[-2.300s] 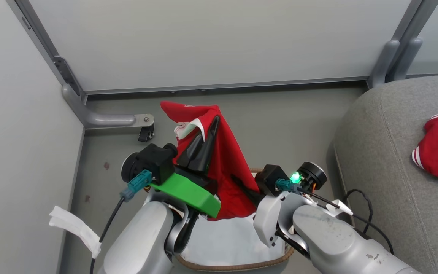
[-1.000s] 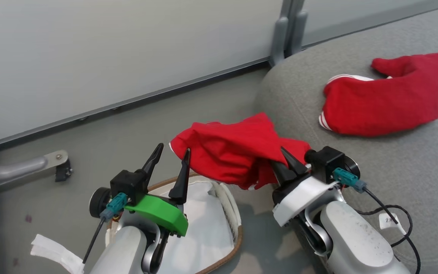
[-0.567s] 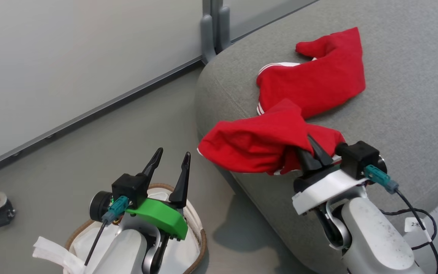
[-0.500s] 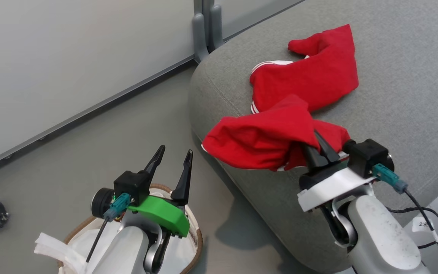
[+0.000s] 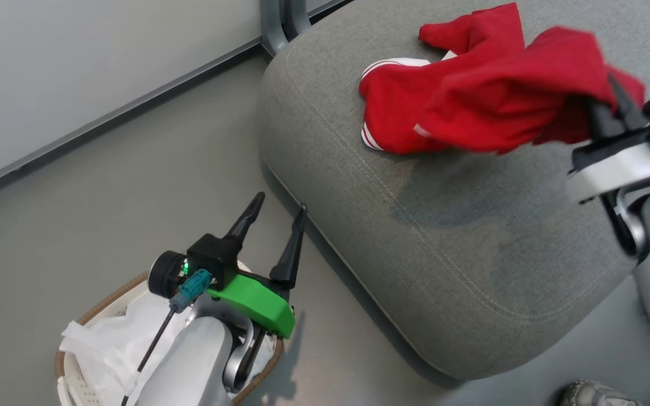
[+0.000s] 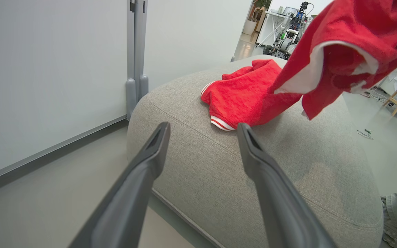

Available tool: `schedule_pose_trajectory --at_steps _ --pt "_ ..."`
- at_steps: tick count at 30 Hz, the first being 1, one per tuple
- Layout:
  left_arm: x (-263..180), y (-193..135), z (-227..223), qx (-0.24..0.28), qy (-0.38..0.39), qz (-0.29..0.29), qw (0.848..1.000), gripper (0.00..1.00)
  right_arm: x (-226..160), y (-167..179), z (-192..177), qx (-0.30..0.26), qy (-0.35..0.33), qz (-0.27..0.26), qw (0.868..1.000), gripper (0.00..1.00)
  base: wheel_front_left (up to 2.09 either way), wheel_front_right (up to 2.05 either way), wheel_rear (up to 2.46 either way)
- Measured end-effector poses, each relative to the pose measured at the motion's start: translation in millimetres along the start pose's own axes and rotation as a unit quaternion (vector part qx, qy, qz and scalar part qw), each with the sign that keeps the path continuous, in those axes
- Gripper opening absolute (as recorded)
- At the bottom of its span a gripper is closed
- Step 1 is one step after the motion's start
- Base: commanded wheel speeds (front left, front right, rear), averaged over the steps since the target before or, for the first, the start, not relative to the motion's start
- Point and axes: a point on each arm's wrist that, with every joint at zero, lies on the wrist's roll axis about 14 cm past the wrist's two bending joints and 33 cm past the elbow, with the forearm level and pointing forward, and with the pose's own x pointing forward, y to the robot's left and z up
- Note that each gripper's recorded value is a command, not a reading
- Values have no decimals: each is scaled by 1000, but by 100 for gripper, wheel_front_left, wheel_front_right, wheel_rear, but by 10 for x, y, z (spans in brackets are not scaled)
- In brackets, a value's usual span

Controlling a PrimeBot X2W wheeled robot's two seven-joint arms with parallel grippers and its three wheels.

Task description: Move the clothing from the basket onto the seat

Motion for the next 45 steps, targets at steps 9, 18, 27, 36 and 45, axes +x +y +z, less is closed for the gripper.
schedule_pose_trajectory --at_steps 9,18,27,36,45 --pt "-1 103 -27 5 -3 -15 1000 100 713 -489 99 -101 -2 -34 994 0 0 0 0" --pt "-30 426 -88 -6 -7 3 1000 100 985 -175 -888 -78 114 -36 990 0 0 0 0" --pt "-170 702 -265 -23 11 38 999 100 601 181 -1835 -15 229 -47 972 100 0 0 0" --pt "-251 624 -236 -26 17 50 998 100 195 53 -1710 8 217 -69 974 100 0 0 0" --pt "-372 402 -67 -15 8 62 998 100 -89 -36 -1271 36 163 -70 983 100 0 0 0"
